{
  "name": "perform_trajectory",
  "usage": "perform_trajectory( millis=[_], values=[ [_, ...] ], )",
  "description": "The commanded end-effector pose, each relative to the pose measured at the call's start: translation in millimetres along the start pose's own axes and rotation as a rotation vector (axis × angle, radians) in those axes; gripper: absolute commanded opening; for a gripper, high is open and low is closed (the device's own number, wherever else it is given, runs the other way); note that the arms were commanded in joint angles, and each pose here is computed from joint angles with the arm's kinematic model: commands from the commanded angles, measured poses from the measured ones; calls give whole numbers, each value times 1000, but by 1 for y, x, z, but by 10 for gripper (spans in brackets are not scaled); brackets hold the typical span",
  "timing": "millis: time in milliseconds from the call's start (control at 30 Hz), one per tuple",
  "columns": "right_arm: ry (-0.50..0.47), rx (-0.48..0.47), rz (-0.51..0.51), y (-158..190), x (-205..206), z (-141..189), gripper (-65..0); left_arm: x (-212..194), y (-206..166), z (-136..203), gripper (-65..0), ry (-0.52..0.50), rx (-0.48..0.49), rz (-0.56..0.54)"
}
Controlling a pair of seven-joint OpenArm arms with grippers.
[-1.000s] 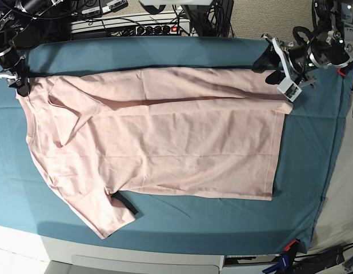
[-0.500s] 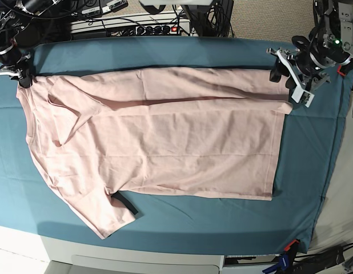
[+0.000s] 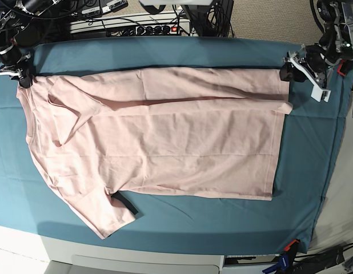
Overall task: Fold the T-shirt properly
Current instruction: 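Fold the shirt's side strip inward with both grippers toward the shirt's middle, then lower the folded edge and open both grippers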
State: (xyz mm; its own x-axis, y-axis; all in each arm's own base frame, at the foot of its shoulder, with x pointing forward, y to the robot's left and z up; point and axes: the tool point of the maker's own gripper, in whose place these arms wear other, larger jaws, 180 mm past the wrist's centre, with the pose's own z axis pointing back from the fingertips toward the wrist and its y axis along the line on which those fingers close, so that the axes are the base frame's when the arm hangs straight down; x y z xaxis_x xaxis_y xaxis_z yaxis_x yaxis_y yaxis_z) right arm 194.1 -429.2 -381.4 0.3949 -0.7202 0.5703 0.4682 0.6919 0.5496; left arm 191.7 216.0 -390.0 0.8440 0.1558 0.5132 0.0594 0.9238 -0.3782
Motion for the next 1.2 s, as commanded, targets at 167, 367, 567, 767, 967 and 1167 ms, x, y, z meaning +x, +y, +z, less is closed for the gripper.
perform_trajectory(
  millis=[167,367,567,767,967,1167],
  values=[
    [-40,11,33,4,19,5,-650,-3,-10,-1,-349,6,-124,47],
    [-39,11,33,4,19,5,-650,-3,-14,-1,-352,6,-148,50],
    [-32,23,52,6,18,5,-650,0,-18,0,-650,-11,-170,43],
    [-20,103,86,17,16,12,-650,0,-14,3,-650,-6,-166,21],
    [16,53,113,-2,12,30,-650,3,4,19,-650,-24,-126,40],
    [49,29,127,-13,8,42,-650,-15,11,26,-650,10,-102,66]
  ],
)
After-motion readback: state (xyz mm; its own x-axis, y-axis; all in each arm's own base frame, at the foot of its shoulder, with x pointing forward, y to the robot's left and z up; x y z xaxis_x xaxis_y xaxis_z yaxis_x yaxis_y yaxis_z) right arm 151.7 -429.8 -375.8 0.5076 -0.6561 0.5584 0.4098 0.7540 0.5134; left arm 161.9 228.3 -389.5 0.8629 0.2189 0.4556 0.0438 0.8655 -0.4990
